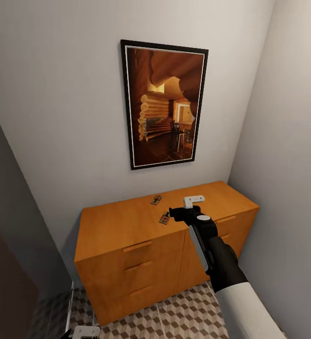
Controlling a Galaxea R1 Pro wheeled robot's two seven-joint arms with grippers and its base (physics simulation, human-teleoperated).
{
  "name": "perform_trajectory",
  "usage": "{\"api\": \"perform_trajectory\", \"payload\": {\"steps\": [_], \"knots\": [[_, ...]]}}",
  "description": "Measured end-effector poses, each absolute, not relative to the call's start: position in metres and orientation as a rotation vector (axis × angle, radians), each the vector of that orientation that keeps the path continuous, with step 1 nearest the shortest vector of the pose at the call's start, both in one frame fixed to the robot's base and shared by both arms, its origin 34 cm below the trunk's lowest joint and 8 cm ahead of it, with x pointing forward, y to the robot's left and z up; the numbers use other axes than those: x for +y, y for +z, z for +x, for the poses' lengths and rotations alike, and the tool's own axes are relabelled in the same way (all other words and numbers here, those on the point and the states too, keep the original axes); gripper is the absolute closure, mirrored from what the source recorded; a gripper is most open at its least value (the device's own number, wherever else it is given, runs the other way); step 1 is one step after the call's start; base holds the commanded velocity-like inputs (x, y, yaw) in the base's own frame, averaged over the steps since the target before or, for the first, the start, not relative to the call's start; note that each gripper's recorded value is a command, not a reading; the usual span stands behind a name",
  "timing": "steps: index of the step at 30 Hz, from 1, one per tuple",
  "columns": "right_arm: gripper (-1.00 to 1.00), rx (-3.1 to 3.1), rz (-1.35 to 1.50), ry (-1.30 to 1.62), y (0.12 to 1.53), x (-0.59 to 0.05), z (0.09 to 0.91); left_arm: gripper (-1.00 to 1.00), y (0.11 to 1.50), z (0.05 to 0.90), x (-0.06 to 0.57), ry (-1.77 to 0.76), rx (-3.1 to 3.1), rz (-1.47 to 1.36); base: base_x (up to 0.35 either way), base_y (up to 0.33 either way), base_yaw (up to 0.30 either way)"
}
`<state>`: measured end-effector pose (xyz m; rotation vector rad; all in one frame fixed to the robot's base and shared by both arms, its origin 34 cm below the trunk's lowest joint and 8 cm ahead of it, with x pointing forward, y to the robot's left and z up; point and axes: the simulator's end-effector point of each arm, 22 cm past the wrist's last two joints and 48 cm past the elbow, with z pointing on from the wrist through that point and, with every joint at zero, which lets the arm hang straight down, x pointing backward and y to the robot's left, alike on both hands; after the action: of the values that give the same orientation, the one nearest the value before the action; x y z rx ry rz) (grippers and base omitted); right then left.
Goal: Take the four mousetraps from the cabinet in the bathroom and place them on the bathroom floor. Make sure all four end up on the same floor surface, and ensure that at least two of them are either under or directly next to the same bathroom sink.
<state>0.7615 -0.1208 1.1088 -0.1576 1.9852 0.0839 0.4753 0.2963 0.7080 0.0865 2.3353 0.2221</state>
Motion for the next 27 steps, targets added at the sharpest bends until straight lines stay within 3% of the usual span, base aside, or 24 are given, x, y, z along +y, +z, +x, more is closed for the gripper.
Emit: {"api": "perform_trajectory", "payload": {"steps": [27], "knots": [[-1.00, 1.990, -0.158, 0.080, 1.1067, -0.1212, 0.7613, -1.00, 0.7066, 0.4739, 0.2926, 0.218, 2.344, 0.086, 0.086, 0.058, 0.000]]}}
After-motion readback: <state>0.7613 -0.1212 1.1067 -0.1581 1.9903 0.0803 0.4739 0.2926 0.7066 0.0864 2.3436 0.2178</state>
